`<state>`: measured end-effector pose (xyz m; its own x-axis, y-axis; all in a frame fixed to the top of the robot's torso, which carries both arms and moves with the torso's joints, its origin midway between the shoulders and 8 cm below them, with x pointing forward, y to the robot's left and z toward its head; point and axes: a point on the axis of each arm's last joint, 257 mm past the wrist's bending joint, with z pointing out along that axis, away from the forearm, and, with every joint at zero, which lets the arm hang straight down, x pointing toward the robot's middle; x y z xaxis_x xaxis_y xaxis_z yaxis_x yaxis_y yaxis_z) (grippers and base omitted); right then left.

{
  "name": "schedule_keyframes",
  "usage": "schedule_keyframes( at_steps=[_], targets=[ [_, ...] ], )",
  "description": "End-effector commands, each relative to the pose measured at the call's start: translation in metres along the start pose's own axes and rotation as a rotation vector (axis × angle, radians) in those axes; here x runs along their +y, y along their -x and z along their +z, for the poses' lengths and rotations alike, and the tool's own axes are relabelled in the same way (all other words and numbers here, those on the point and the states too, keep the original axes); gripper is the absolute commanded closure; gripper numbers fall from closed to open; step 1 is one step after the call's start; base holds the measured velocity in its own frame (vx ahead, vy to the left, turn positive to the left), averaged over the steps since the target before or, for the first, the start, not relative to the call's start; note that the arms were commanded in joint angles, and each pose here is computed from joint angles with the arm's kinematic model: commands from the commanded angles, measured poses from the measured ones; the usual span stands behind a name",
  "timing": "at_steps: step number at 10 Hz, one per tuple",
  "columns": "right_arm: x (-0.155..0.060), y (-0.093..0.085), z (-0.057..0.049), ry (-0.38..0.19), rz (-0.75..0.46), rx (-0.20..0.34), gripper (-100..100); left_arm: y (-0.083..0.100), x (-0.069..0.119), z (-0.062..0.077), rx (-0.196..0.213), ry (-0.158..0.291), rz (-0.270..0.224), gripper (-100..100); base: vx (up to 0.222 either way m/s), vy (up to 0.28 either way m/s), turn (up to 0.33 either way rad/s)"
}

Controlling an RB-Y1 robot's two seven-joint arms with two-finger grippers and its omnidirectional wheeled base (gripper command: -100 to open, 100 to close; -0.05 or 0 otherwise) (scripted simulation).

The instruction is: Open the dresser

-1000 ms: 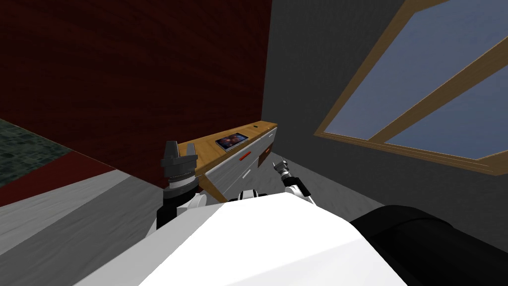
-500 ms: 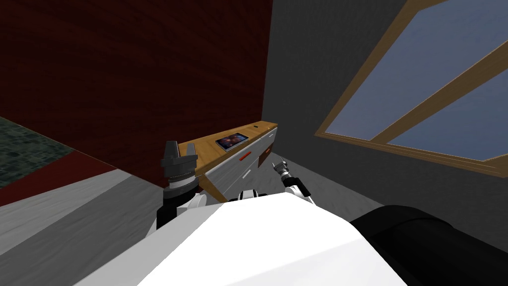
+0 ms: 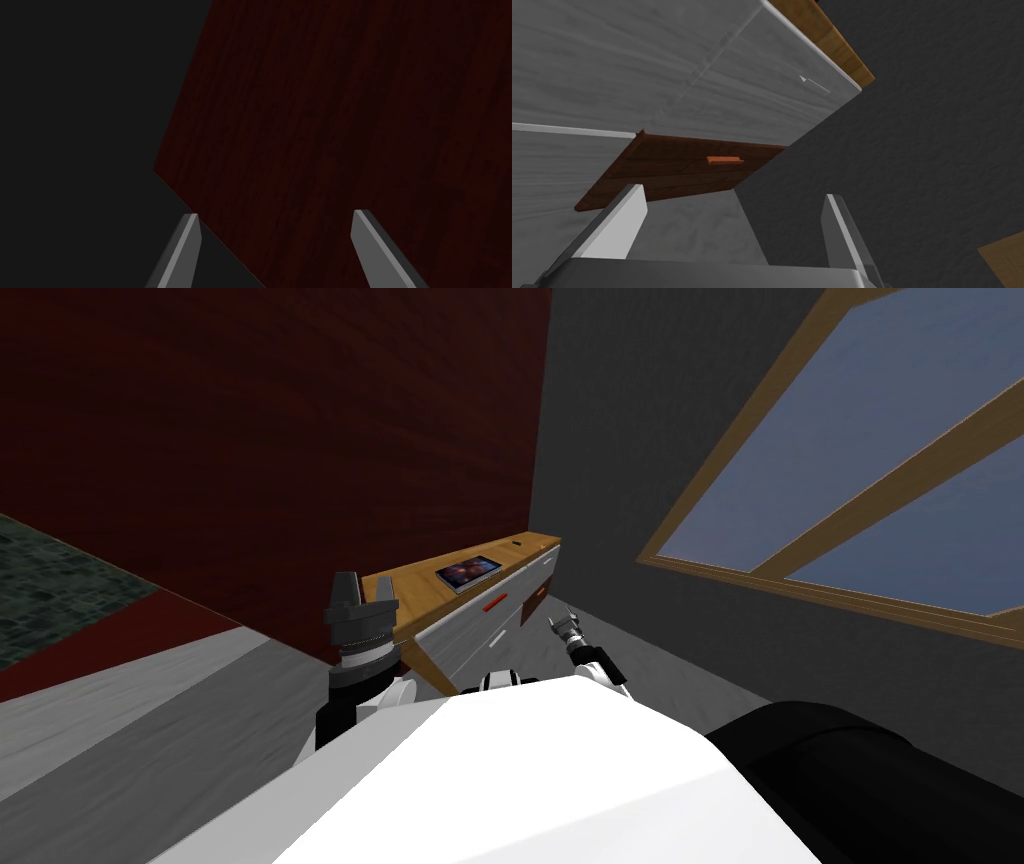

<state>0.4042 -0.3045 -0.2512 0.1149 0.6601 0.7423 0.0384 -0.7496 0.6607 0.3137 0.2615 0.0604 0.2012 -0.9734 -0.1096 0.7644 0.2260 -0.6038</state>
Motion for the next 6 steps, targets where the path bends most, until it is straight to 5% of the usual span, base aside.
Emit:
schedule_keyframes(
  at_steps=[1, 6],
  targets=[
    [-0.012, 0.010, -0.003, -0.028, 0.105, -0.032, -100, 0.000, 0.000, 0.000, 0.000, 0.000, 0.000, 0, 0.017, -0.018, 0.061],
    [-0.033, 0.029, -0.011, -0.087, 0.292, -0.089, -100, 0.000, 0.000, 0.000, 0.000, 0.000, 0.000, 0, 0.017, -0.019, 0.073]
  ],
)
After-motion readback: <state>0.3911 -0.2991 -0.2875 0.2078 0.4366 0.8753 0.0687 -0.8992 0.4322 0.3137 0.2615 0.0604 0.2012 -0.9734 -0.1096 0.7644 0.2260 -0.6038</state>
